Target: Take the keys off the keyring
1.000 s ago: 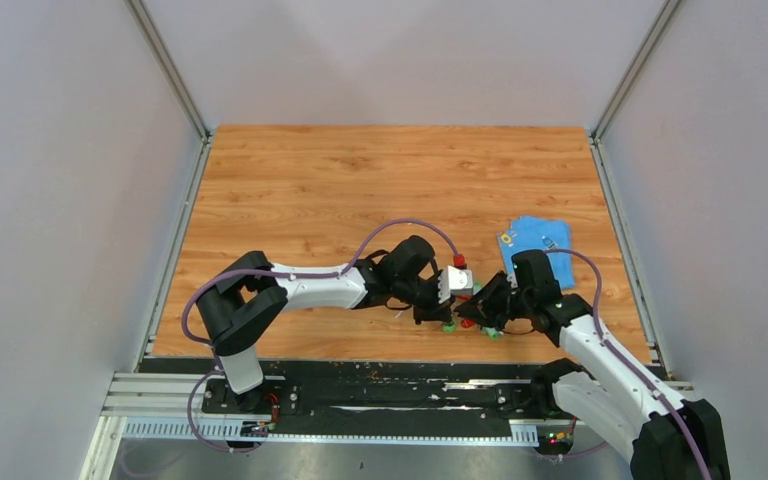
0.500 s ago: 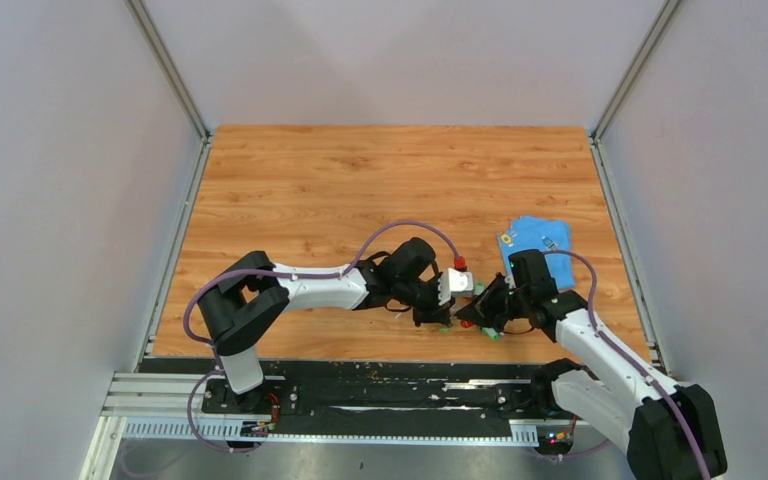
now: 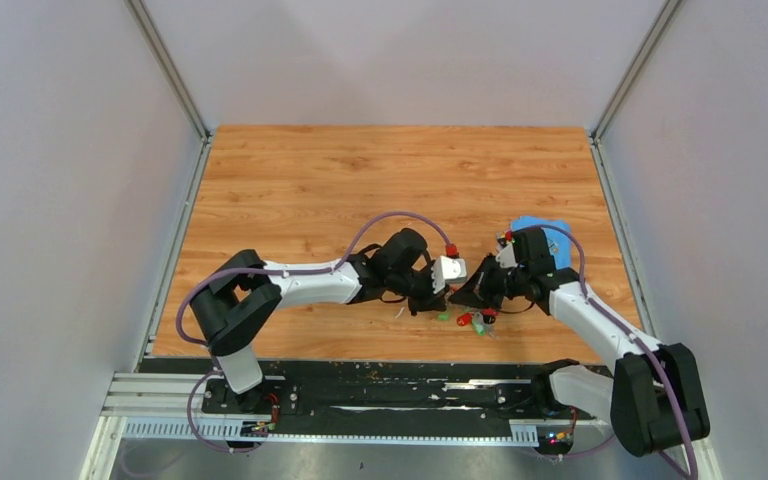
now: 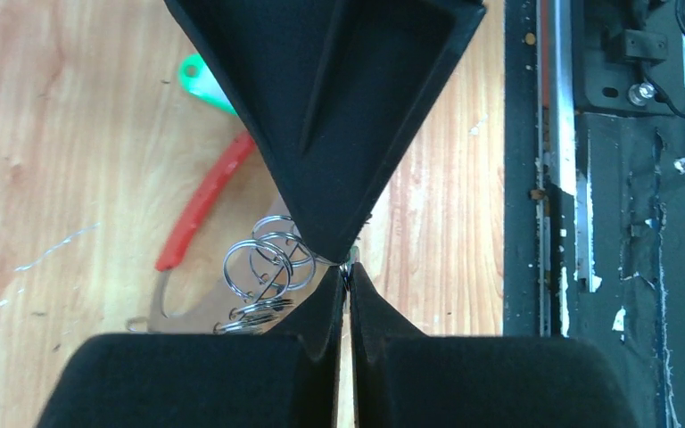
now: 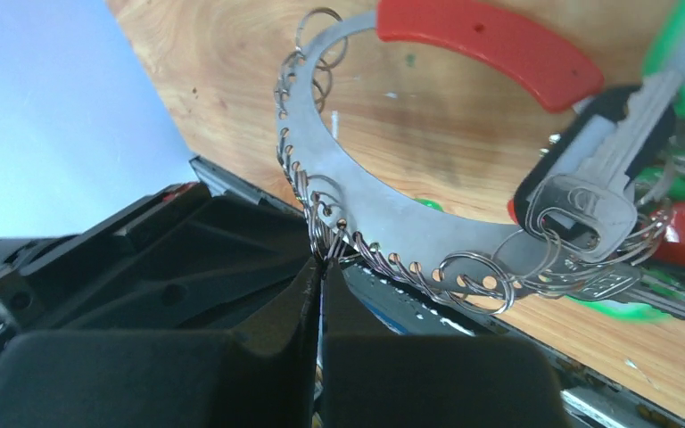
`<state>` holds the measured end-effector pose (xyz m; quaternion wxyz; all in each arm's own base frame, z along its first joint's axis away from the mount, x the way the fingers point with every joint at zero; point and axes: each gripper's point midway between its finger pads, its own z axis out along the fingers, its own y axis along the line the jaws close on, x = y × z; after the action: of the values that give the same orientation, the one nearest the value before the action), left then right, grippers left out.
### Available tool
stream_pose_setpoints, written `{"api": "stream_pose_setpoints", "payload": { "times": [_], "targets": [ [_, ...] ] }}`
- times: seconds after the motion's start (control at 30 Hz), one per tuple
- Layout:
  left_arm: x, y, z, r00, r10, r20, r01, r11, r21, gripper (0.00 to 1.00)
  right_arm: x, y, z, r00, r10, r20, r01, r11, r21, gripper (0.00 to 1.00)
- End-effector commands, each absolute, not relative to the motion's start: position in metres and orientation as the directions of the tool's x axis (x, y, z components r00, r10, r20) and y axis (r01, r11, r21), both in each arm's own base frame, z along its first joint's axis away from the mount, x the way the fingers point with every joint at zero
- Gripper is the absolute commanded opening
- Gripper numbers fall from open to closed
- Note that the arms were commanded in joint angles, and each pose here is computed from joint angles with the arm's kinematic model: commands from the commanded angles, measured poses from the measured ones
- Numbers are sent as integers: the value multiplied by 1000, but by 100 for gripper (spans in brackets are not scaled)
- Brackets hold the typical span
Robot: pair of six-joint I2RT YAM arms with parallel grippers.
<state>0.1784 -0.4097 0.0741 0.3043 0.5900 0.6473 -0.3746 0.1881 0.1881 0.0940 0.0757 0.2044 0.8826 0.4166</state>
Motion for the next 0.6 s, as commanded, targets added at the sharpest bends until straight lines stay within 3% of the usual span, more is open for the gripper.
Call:
{"api": "stream_pose_setpoints", "payload": {
  "times": [0.0,0.2,0.57],
  "targets": [
    [194,-402,89,-111,514,-851,994,79,-82,0,193,205,138,-968,241,-71,63,504,861,0],
    [210,-393,102,-88,501,-861,992,123,-30,0,189,208,146,-983,159,-96,-5,492,871,0],
    [218,-384,121,42,507,-861,990,94,104,0,178,209,148,-993,51,-102,-65,480,875,0]
  ]
}}
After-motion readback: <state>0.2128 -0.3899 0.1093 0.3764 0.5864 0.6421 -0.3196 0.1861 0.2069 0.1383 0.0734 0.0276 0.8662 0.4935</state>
